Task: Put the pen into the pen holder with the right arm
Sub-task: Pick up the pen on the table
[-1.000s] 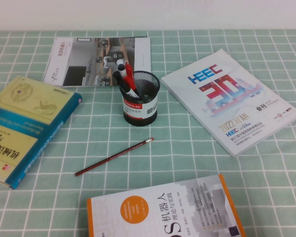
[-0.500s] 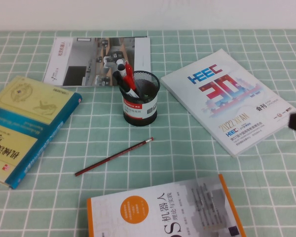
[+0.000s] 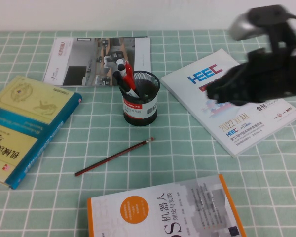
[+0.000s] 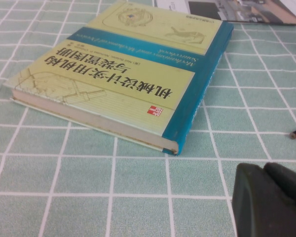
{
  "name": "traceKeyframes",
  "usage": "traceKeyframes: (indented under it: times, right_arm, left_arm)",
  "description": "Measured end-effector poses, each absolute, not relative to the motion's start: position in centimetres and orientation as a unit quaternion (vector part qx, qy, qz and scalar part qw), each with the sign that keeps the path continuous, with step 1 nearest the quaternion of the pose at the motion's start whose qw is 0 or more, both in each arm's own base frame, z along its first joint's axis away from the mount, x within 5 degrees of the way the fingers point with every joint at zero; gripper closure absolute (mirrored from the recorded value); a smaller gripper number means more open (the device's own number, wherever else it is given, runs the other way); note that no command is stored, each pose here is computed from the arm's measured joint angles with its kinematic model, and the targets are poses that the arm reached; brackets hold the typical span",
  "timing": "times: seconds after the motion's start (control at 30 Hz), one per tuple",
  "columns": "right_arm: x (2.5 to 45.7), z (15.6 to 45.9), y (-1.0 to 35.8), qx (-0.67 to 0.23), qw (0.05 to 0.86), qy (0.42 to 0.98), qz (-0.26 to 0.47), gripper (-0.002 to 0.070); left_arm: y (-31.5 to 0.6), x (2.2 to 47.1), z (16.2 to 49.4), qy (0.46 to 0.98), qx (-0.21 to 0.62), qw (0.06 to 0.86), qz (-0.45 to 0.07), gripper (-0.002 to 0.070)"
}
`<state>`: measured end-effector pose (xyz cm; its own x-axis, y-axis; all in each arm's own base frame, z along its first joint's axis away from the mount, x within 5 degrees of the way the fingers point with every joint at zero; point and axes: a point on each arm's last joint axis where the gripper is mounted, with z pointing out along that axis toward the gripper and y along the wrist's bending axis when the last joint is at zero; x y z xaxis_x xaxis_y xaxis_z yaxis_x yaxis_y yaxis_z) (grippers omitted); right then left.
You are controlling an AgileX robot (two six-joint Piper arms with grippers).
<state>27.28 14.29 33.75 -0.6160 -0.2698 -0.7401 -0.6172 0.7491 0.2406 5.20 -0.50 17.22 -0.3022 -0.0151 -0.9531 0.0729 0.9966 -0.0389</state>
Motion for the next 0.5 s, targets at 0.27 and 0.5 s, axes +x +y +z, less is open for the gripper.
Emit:
traceKeyframes:
  times: [0.27, 0.5]
  right_arm:
    - [29.4, 31.8, 21.3, -0.405, 0.322, 0.834, 0.192, 0.0696]
    - [29.6, 30.0, 25.9, -0.549, 0.276, 0.773, 0.160, 0.0696]
  left_arm:
    - [-0.5, 5.2, 17.2, 0.806, 0.018, 0.590, -0.037, 0.0679]
    - [-0.5, 5.2, 17.2, 0.806, 0.018, 0.590, -0.037, 0.0679]
